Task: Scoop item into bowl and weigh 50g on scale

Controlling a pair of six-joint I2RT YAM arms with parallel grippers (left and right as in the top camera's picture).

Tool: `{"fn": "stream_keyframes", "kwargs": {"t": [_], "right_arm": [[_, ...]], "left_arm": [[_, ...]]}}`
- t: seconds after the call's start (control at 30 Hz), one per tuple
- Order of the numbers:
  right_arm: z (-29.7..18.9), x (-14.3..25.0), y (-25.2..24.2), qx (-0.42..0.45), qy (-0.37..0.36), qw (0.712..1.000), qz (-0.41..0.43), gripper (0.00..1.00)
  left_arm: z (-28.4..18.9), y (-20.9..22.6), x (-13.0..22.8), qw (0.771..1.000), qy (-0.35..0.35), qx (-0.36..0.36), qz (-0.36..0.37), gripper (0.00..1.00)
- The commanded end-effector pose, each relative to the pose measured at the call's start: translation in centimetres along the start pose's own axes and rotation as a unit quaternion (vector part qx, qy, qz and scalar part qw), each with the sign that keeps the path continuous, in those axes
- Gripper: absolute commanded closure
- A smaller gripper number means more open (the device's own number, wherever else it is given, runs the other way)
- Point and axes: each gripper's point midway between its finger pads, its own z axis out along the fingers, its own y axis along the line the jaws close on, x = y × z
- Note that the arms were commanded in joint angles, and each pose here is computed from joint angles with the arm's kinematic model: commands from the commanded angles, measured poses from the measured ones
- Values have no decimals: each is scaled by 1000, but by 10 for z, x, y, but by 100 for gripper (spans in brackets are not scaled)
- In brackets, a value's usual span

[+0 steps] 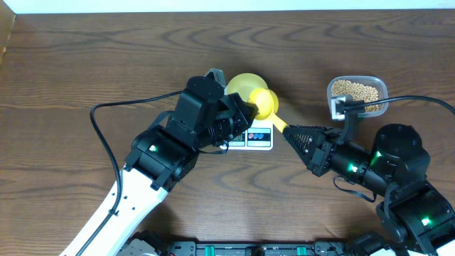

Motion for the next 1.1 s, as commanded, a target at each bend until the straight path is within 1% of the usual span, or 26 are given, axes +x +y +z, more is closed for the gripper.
{"fn": "stream_keyframes", "kwargs": {"t": [0.0, 0.63, 0.9, 0.93, 1.0, 1.07], "right_arm": [[-4, -5, 5, -5, -7, 1000, -13, 84], [-4, 0, 7, -12, 5, 1000, -10, 87], [-4, 0, 7, -12, 6, 1000, -10, 91], [-4, 0, 7, -11, 6, 1000, -10, 92], [-4, 0, 7, -11, 5, 1000, -10, 98], [-4, -1, 6, -10, 4, 1000, -10, 98]], "left_arm": [[-2, 1, -5, 1000, -15, -3, 11, 93], [-2, 1, -5, 1000, -16, -3, 9, 93], [-2, 1, -5, 1000, -16, -3, 9, 93], [-2, 1, -5, 1000, -16, -3, 9, 93], [-2, 1, -5, 1000, -16, -3, 9, 93], [-2, 1, -5, 1000, -15, -4, 9, 93]]}}
